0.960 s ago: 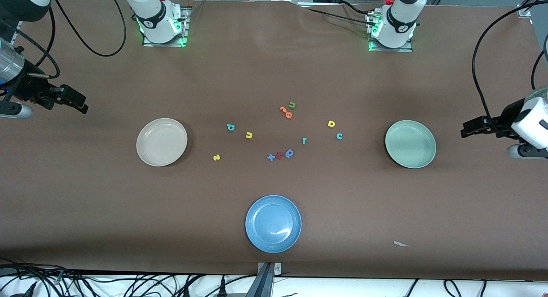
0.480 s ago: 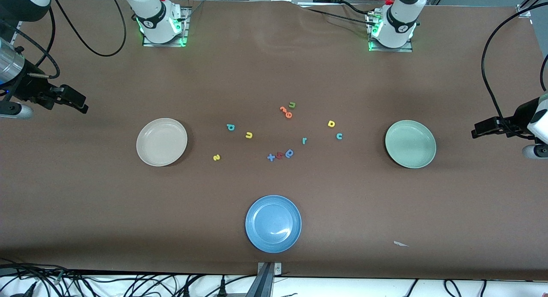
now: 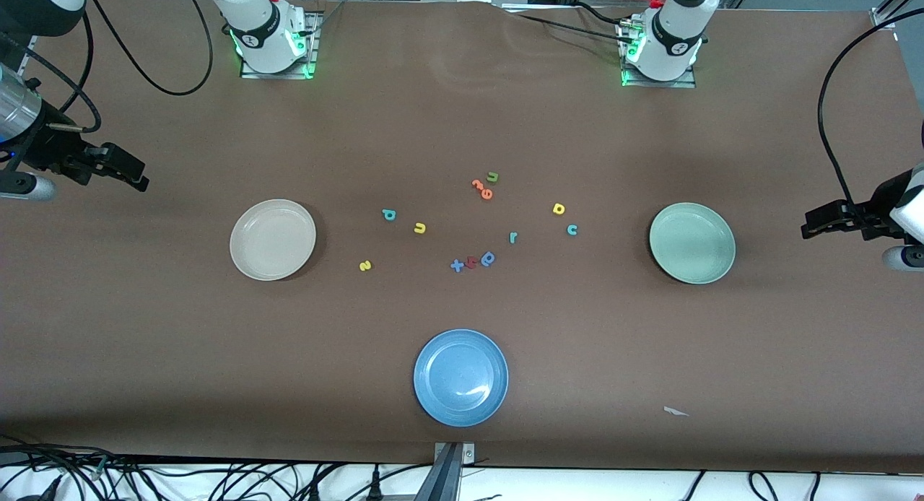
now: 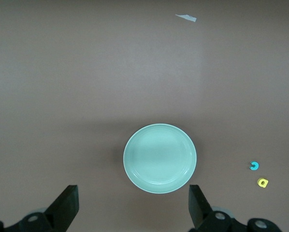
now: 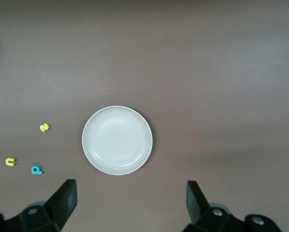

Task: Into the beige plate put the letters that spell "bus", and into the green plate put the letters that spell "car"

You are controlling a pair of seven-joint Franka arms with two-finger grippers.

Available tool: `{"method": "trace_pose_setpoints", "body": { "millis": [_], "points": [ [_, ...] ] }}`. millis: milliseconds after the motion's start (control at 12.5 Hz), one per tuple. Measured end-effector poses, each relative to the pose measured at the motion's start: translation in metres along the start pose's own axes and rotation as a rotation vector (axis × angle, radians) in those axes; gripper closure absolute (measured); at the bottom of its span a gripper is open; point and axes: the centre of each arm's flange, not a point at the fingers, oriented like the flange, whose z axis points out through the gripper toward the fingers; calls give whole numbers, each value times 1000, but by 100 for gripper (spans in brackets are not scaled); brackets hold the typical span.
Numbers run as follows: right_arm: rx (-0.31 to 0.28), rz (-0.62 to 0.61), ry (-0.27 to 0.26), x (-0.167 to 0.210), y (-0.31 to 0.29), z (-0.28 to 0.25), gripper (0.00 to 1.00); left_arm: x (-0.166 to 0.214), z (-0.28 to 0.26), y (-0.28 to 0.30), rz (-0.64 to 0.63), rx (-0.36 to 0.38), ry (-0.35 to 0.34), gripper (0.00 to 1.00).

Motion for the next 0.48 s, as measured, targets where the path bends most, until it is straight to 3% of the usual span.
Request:
{"method": "trace_pose_setpoints", "body": {
  "millis": [480],
  "points": [
    [0, 0, 0, 0, 0, 0, 0, 0, 0, 3, -4, -26, 4, 1]
  ]
}}
